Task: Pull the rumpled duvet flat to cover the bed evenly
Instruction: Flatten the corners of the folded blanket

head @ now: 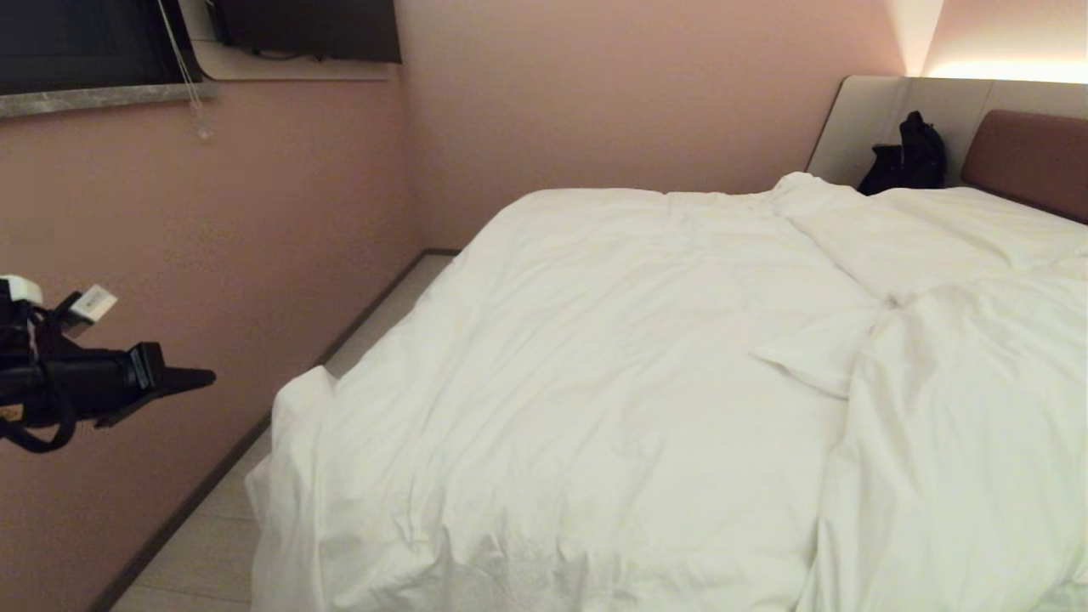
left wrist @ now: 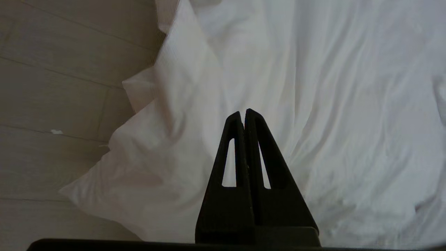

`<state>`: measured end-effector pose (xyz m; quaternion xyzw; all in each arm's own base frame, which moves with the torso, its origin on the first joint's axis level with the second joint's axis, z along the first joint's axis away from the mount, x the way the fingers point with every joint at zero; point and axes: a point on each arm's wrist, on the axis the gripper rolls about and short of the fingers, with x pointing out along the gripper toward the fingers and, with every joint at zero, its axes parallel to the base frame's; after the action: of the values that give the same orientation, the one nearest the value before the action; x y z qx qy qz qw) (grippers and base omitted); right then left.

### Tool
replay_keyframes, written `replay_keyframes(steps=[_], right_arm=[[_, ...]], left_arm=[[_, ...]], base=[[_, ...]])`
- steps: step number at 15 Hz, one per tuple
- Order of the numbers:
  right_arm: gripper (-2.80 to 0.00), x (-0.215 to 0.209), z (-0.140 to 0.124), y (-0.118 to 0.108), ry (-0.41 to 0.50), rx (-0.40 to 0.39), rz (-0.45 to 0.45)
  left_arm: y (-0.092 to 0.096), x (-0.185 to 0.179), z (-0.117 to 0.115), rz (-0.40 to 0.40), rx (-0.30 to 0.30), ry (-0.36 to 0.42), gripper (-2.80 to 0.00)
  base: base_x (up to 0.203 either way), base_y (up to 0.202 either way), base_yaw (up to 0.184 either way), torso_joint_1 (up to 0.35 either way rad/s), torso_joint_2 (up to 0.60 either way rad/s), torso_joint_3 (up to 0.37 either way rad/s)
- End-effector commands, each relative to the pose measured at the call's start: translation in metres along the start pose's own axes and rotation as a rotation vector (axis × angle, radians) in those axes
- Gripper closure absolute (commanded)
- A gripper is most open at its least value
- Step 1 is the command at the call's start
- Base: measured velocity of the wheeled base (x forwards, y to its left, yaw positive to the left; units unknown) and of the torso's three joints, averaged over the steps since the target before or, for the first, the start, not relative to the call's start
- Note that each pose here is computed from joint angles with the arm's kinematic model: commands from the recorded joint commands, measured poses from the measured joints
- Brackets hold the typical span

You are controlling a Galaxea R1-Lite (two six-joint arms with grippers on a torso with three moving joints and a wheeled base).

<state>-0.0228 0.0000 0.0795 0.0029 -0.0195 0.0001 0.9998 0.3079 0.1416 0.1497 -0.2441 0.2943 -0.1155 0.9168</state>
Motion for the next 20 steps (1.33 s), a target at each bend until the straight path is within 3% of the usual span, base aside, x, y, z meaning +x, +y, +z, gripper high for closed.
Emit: replay_keyframes(steps=[1, 5, 6, 10, 11, 14, 16, 20], right_arm=[[0.00, 0.000, 0.000, 0.000, -0.001, 0.000, 0.000], [0.00, 0.000, 0.000, 0.000, -0.001, 0.000, 0.000], [0.00, 0.000, 0.000, 0.000, -0.001, 0.000, 0.000], [0.00, 0.000, 0.000, 0.000, -0.001, 0.000, 0.000], [0.00, 0.000, 0.000, 0.000, -0.001, 0.000, 0.000], [0.00, 0.000, 0.000, 0.000, -0.001, 0.000, 0.000], [0.00, 0.000, 0.000, 0.000, -0.001, -0.001, 0.000], [0.00, 0.000, 0.000, 0.000, -0.001, 0.000, 0.000]], left_arm=[[0.022, 0.010, -0.012, -0.027, -0.012, 0.044, 0.00], [0.048, 0.028, -0.039, -0.070, 0.059, 0.118, 0.00], [0.052, 0.029, -0.044, -0.111, 0.057, 0.125, 0.00], [0.053, 0.030, -0.047, -0.114, 0.059, 0.133, 0.00], [0.054, 0.030, -0.048, -0.113, 0.061, 0.133, -2.80], [0.055, 0.031, -0.049, -0.108, 0.079, 0.138, -2.80], [0.058, 0.040, -0.060, -0.068, 0.128, 0.181, -2.80], [0.062, 0.054, -0.061, -0.090, 0.153, 0.196, -2.80]], base=[[0.000, 0.000, 0.000, 0.000, 0.00, 0.000], [0.000, 0.000, 0.000, 0.000, 0.00, 0.000], [0.000, 0.000, 0.000, 0.000, 0.00, 0.000], [0.000, 0.000, 0.000, 0.000, 0.00, 0.000], [0.000, 0.000, 0.000, 0.000, 0.00, 0.000], [0.000, 0.000, 0.000, 0.000, 0.00, 0.000], [0.000, 0.000, 0.000, 0.000, 0.00, 0.000], [0.000, 0.000, 0.000, 0.000, 0.00, 0.000]])
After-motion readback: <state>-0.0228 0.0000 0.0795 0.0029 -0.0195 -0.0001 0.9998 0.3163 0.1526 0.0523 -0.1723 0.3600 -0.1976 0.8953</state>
